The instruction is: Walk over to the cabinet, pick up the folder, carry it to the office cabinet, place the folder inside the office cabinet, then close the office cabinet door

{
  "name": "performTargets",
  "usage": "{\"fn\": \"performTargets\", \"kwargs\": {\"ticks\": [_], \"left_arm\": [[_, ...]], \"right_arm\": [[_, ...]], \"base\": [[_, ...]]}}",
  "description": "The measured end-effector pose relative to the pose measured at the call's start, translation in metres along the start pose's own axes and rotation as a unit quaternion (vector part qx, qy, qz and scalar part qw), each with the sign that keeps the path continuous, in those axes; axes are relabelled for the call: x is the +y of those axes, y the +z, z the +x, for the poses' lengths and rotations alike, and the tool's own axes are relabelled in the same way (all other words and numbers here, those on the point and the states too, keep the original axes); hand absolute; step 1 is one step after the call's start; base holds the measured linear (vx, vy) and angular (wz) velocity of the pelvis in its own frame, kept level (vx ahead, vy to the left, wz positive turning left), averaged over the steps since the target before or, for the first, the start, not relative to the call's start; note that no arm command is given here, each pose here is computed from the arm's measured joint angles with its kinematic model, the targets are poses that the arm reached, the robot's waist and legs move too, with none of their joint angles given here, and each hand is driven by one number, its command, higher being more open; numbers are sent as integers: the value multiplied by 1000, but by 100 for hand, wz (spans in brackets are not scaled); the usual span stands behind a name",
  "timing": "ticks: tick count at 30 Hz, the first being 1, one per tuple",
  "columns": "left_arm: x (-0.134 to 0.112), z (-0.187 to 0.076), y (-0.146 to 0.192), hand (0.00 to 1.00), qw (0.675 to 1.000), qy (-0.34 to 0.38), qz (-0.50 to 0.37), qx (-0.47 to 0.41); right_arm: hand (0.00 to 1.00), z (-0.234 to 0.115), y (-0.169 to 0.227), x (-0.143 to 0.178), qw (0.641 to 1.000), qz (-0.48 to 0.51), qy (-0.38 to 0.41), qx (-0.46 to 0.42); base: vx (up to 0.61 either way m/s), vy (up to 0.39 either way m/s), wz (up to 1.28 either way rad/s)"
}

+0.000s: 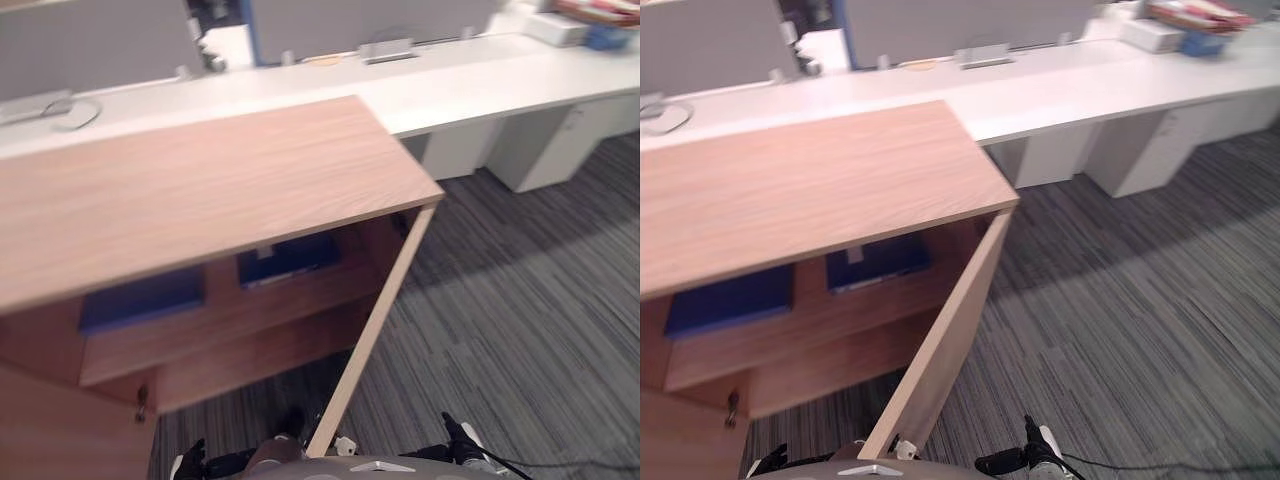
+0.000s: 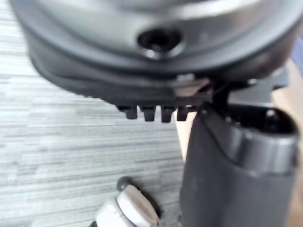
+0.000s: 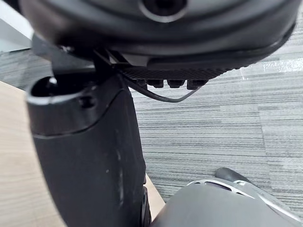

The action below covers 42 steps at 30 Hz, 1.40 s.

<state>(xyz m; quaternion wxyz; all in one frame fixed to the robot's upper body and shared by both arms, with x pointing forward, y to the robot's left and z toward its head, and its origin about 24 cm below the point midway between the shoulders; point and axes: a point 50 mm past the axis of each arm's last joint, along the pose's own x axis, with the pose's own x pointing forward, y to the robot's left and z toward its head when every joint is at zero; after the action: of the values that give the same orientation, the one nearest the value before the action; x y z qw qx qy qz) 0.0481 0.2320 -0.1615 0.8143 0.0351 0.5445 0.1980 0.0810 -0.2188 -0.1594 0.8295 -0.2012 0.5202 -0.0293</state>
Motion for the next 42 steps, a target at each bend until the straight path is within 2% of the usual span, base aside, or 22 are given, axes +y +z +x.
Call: {"fn": "performTargets", "kwargs": {"ticks": [4, 10, 12, 15, 18, 21, 24, 32, 42], "left_arm": [[1, -6, -23, 100, 998, 17, -51, 37], [-2, -3, -10, 100, 997, 19, -70, 22], [-11, -5, -9, 100, 997, 11, -77, 18], [-7, -3, 2, 100, 997, 16, -79, -1], [-6, -7, -12, 100, 997, 18, -78, 16], [-11, -2, 8, 100, 997, 7, -77, -13], [-7, -6, -13, 100, 996, 18, -88, 24], [-9, -7, -19, 100, 997, 3, -64, 32], [-11, -10, -27, 100, 997, -2, -65, 45]], "right_arm": [[100, -3, -13, 2, 995, 91, -23, 38], [100, 1, -3, 1, 990, 135, -32, 40], [100, 1, -7, -11, 989, 134, -48, 46], [100, 0, -6, -2, 987, 146, -40, 48], [100, 1, -8, -10, 986, 151, -52, 49], [100, 1, -7, -4, 983, 170, -49, 51], [100, -1, -13, -4, 979, 184, -54, 62], [100, -3, -19, -2, 966, 239, -61, 80], [100, -5, -26, 1, 966, 235, -56, 88]], "base": [[-39, -24, 73], [-56, 60, 80], [11, 75, 81], [19, 72, 101], [75, 69, 94], [-80, 40, 155], [64, 9, 64], [-57, 75, 47], [-80, 46, 4]]}}
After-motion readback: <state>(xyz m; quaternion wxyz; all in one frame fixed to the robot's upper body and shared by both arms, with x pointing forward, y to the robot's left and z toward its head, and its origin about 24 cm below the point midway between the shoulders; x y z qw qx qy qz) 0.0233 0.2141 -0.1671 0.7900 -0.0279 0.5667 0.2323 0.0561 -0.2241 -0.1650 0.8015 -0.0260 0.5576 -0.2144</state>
